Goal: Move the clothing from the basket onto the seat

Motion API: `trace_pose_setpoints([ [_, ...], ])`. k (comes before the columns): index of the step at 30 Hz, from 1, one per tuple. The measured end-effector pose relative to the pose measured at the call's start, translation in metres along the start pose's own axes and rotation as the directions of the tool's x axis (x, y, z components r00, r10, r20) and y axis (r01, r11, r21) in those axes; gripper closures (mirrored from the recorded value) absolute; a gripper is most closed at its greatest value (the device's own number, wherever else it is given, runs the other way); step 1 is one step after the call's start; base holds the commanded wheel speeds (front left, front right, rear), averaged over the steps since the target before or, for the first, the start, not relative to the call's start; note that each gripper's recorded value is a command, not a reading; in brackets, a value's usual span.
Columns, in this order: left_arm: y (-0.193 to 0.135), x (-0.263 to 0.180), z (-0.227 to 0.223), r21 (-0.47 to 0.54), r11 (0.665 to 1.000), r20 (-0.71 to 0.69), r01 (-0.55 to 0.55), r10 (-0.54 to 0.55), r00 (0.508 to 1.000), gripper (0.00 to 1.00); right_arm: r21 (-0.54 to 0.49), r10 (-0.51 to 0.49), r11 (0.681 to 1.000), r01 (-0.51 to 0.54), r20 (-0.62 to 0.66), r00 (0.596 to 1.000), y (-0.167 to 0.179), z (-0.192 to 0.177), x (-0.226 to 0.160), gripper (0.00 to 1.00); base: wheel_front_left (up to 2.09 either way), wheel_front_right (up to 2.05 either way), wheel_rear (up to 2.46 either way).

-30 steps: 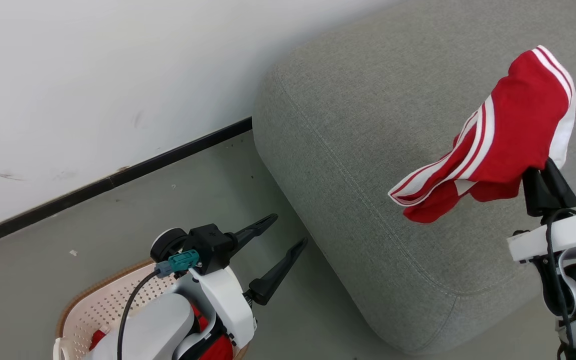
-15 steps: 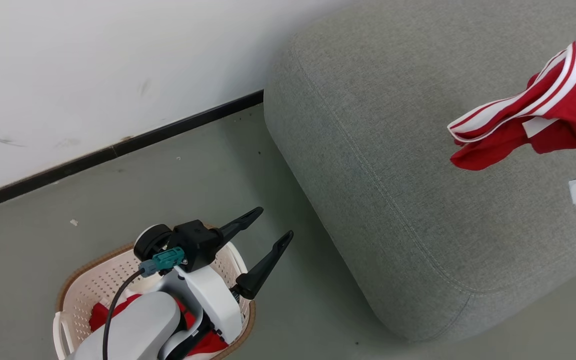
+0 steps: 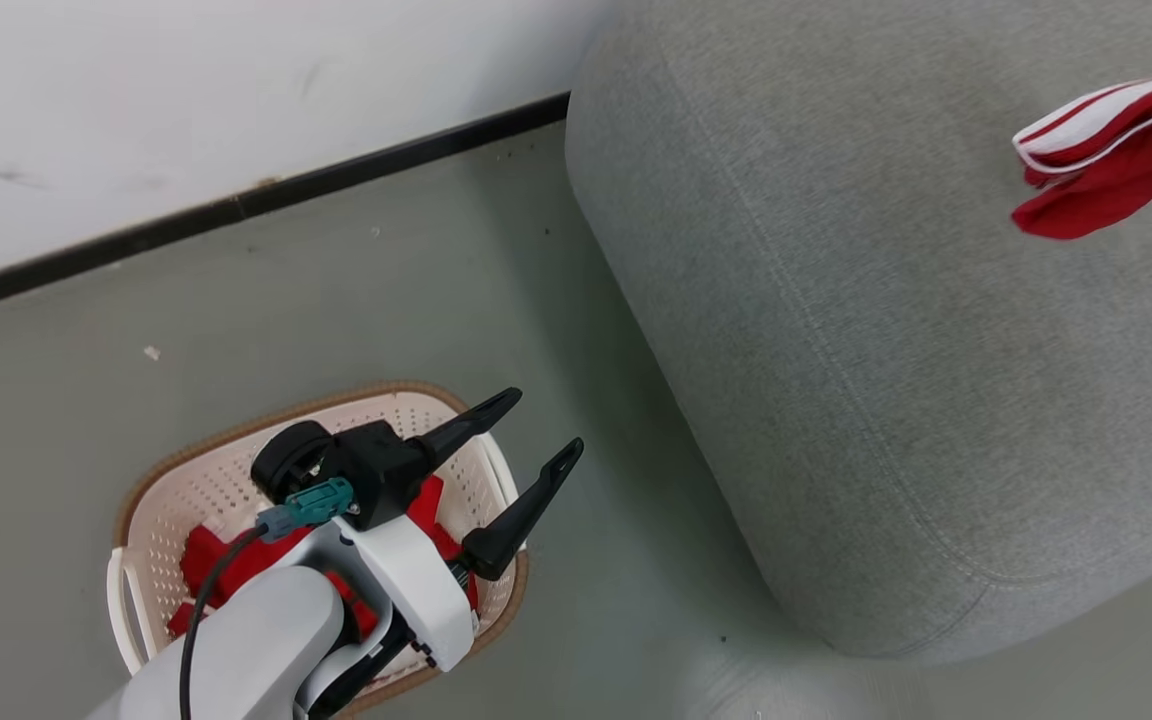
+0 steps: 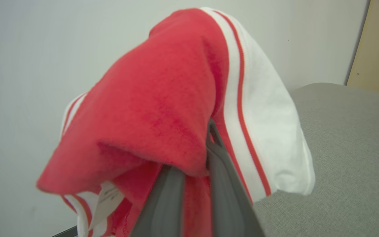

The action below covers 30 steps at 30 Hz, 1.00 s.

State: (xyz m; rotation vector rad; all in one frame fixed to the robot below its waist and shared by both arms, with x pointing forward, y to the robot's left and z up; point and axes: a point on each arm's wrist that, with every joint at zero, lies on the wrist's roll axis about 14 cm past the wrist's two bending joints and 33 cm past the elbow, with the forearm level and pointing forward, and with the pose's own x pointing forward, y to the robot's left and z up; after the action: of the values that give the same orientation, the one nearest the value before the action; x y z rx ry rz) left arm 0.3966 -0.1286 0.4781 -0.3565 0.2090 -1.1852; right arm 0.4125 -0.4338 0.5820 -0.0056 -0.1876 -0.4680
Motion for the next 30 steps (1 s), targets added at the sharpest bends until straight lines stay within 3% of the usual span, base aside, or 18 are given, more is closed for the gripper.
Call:
trace_pose_setpoints([
  [5,0.011,0.000,0.001,-0.002,1.000,0.009,0.000,0.000,1.000,0.00,-0.061,0.005,0.998,-0.009,-0.066,0.998,0.002,-0.021,0.016,1.00,0.00,0.00,0.00],
  [19,0.038,0.001,0.002,-0.002,1.000,0.037,0.002,-0.002,0.999,0.00,-0.092,0.028,0.994,-0.053,-0.254,0.967,0.028,-0.101,0.028,1.00,0.00,0.00,0.00],
  [30,0.060,0.000,-0.007,-0.002,1.000,0.029,-0.002,0.002,1.000,0.00,-0.068,0.031,0.995,-0.073,-0.485,0.874,0.042,-0.180,0.006,1.00,0.00,0.00,0.00],
])
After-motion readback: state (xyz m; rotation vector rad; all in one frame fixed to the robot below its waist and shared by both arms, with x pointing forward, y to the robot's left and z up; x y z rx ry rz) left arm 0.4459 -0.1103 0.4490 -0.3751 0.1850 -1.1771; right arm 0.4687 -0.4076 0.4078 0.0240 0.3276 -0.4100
